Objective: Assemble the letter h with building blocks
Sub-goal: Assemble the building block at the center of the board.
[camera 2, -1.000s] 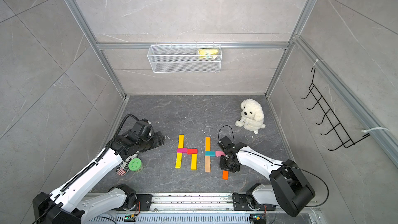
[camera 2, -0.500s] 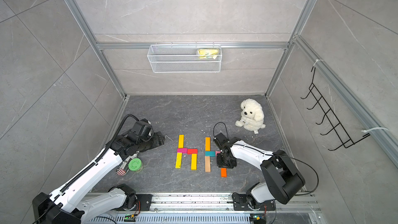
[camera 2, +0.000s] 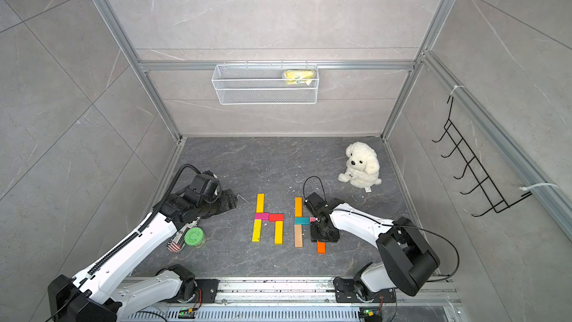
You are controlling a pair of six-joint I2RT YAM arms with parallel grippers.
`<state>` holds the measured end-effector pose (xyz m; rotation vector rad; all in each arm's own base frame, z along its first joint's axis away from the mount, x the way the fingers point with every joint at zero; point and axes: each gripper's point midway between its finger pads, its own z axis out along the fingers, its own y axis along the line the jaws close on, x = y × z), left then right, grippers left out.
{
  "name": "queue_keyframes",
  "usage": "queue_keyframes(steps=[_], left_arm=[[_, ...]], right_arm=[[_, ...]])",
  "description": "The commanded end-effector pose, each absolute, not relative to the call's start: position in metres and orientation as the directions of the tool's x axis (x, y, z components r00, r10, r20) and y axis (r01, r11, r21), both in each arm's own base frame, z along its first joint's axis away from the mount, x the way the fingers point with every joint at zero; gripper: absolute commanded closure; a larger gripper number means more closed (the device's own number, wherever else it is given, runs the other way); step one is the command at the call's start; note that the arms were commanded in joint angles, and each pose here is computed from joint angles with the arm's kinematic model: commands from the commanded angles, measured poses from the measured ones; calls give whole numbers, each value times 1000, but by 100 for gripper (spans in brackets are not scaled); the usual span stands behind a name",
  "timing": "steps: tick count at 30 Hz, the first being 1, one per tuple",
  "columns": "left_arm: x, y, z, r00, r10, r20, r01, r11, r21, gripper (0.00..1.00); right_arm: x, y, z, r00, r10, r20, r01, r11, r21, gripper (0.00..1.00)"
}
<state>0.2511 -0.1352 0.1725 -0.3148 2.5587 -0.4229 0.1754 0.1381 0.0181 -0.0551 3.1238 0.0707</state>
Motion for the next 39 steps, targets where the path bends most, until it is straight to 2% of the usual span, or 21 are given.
queue_keyframes(steps=[1,10,39], left_arm=[[256,-139,179,-826,-313,-470,-130,915,-381,19],[257,-138,184,-822,-311,-477,-126,916,-380,19],[256,-135,182,-823,-306,-478,-129,921,-368,19]], right_arm=[[165,132,11,-999,-26,20,-26,1000,-5,53],[176,126,15,-1000,-25,-5,-25,997,-71,69],[196,131,11,-1000,8,-25,10,998,-65,70]])
